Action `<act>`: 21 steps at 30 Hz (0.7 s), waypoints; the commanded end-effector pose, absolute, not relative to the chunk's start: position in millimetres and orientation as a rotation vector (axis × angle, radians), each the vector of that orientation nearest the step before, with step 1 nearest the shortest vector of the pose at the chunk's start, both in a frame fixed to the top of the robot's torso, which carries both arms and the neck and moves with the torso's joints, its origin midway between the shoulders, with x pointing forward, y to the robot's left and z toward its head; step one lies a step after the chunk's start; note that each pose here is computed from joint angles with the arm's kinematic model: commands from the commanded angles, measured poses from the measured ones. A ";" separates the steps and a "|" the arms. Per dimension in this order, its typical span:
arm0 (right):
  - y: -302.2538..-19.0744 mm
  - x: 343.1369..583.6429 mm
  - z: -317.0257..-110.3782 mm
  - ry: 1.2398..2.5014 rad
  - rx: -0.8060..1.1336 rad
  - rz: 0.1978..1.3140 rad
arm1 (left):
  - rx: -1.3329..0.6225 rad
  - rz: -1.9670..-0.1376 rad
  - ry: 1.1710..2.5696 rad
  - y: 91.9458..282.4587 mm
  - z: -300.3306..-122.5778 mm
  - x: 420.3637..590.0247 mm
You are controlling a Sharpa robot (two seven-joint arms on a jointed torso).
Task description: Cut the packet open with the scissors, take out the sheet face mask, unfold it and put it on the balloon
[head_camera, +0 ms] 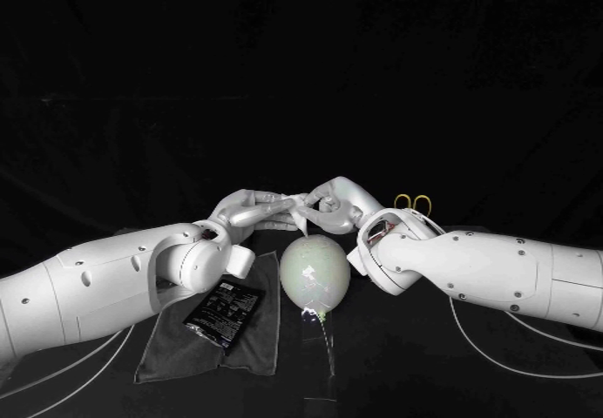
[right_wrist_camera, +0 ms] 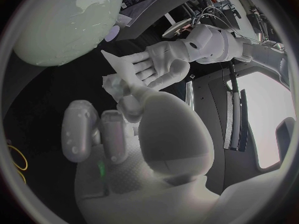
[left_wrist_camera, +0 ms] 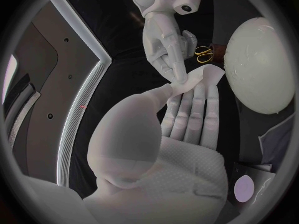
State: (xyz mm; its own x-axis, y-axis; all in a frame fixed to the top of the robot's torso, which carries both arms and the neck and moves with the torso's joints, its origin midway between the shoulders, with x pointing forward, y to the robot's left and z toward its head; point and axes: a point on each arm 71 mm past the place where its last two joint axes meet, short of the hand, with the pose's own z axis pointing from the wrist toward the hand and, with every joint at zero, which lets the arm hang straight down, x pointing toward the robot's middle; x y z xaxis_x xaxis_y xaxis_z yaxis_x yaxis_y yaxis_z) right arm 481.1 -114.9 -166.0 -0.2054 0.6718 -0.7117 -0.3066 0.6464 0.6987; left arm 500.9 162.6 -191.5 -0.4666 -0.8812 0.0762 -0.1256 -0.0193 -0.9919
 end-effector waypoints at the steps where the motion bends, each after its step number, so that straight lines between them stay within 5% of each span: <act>1: -114.5 480.6 -164.1 1.524 0.315 0.935 | -0.959 -1.481 1.650 161.2 -189.9 500.8; 21: -117.0 481.3 -165.7 1.544 0.321 0.928 | -0.927 -1.464 1.656 162.0 -189.8 500.7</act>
State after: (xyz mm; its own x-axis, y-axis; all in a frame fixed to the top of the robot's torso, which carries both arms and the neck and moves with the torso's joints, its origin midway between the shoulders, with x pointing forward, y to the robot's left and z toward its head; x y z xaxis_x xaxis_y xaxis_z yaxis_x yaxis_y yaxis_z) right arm 481.6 -118.0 -166.5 -0.2107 0.6813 -0.7011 -0.2929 0.6402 0.7102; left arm 501.0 163.5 -191.5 -0.4718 -0.8805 -0.0469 -0.0659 0.0883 -0.9939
